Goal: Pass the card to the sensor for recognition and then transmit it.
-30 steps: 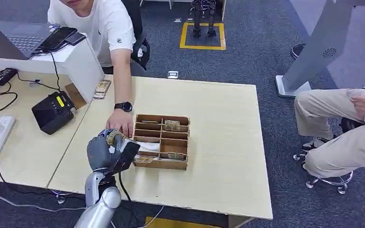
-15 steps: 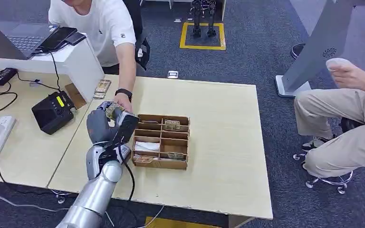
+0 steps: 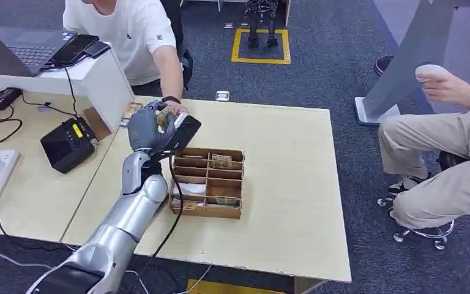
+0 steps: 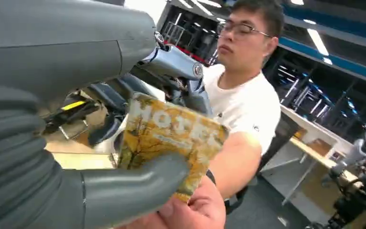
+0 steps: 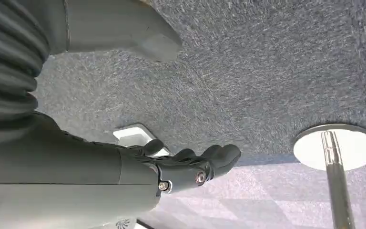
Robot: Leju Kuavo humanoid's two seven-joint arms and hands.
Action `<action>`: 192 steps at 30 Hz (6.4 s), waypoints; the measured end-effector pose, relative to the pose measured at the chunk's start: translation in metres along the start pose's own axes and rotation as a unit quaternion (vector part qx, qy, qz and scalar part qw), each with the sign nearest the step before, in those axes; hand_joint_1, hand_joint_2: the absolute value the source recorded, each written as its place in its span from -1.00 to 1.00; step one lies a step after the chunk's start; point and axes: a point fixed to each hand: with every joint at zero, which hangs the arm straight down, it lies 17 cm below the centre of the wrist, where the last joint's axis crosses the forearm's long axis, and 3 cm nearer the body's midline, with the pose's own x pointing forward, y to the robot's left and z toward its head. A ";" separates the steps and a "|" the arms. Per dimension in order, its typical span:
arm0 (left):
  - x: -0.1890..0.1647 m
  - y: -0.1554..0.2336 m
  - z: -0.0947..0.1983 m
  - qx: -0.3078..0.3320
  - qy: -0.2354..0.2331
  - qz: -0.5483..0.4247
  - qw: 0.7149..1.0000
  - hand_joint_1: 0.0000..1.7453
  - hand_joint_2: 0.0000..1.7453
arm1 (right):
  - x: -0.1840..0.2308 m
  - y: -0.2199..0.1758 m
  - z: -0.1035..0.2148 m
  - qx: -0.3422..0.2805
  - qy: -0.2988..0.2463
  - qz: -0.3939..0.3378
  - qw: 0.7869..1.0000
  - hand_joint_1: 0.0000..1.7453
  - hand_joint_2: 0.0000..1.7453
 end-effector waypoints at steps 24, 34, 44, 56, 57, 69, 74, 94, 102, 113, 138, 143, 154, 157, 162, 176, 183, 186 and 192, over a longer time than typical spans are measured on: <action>0.003 0.025 0.035 0.035 -0.045 0.154 0.986 -1.00 1.00 | -0.006 0.000 0.001 -0.004 0.020 -0.022 1.000 -1.00 1.00; 0.038 0.065 0.110 0.063 -0.127 0.284 0.948 -1.00 1.00 | -0.011 -0.002 0.001 -0.012 0.035 -0.042 0.998 -1.00 1.00; 0.111 0.075 0.157 -0.007 -0.233 0.381 0.895 -1.00 1.00 | -0.008 -0.003 0.001 -0.013 0.028 -0.045 0.998 -1.00 1.00; 0.177 0.035 0.218 -0.149 -0.339 0.362 0.855 -1.00 1.00 | -0.003 -0.004 0.001 -0.015 0.013 -0.049 0.999 -1.00 1.00; 0.179 0.032 0.221 -0.156 -0.343 0.358 0.854 -1.00 1.00 | -0.002 -0.003 0.001 -0.015 0.011 -0.049 0.999 -1.00 1.00; 0.199 -0.009 0.256 -0.249 -0.385 0.301 0.836 -1.00 1.00 | 0.001 0.000 0.002 -0.010 0.001 -0.047 0.999 -1.00 1.00; 0.192 -0.034 0.261 -0.271 -0.389 0.224 0.852 -1.00 1.00 | 0.003 0.001 0.002 -0.007 -0.006 -0.041 0.999 -1.00 1.00; 0.135 -0.087 0.224 -0.214 -0.345 -0.108 0.907 -1.00 1.00 | -0.002 0.002 0.002 -0.002 0.006 -0.027 1.000 -1.00 1.00; 0.123 -0.088 0.217 -0.188 -0.335 -0.166 0.908 -1.00 1.00 | -0.002 0.003 0.002 0.001 0.007 -0.021 1.000 -1.00 1.00; 0.098 -0.106 0.221 -0.211 -0.316 -0.205 0.902 -1.00 1.00 | -0.004 0.003 0.002 0.001 0.012 -0.019 1.000 -1.00 1.00; 0.044 -0.115 0.210 -0.220 -0.240 -0.284 0.902 -1.00 1.00 | -0.017 -0.002 0.001 -0.004 0.030 -0.010 0.999 -1.00 1.00; 0.037 -0.115 0.208 -0.223 -0.231 -0.294 0.900 -1.00 1.00 | -0.020 -0.003 0.001 -0.005 0.036 -0.010 0.999 -1.00 1.00; 0.024 -0.109 0.199 -0.212 -0.213 -0.302 0.904 -1.00 1.00 | -0.024 -0.006 0.000 -0.008 0.045 -0.009 0.999 -1.00 1.00; 0.037 -0.110 0.206 -0.221 -0.229 -0.232 0.919 -1.00 1.00 | -0.024 -0.006 0.000 -0.008 0.042 -0.008 0.999 -1.00 1.00; 0.073 -0.105 0.222 -0.242 -0.269 -0.091 0.928 -1.00 1.00 | -0.020 -0.007 0.000 -0.011 0.031 -0.014 0.999 -1.00 1.00; 0.101 -0.089 0.229 -0.238 -0.291 -0.031 0.926 -1.00 1.00 | -0.017 -0.007 0.000 -0.011 0.024 -0.014 1.000 -1.00 1.00; 0.091 -0.092 0.225 -0.235 -0.280 -0.074 0.928 -1.00 1.00 | -0.017 -0.007 0.000 -0.010 0.025 -0.013 1.000 -1.00 1.00; 0.090 -0.092 0.225 -0.234 -0.280 -0.080 0.928 -1.00 1.00 | -0.017 -0.007 0.000 -0.010 0.025 -0.013 1.000 -1.00 1.00; 0.081 -0.093 0.224 -0.237 -0.273 -0.092 0.928 -1.00 1.00 | -0.018 -0.007 0.000 -0.010 0.026 -0.013 1.000 -1.00 1.00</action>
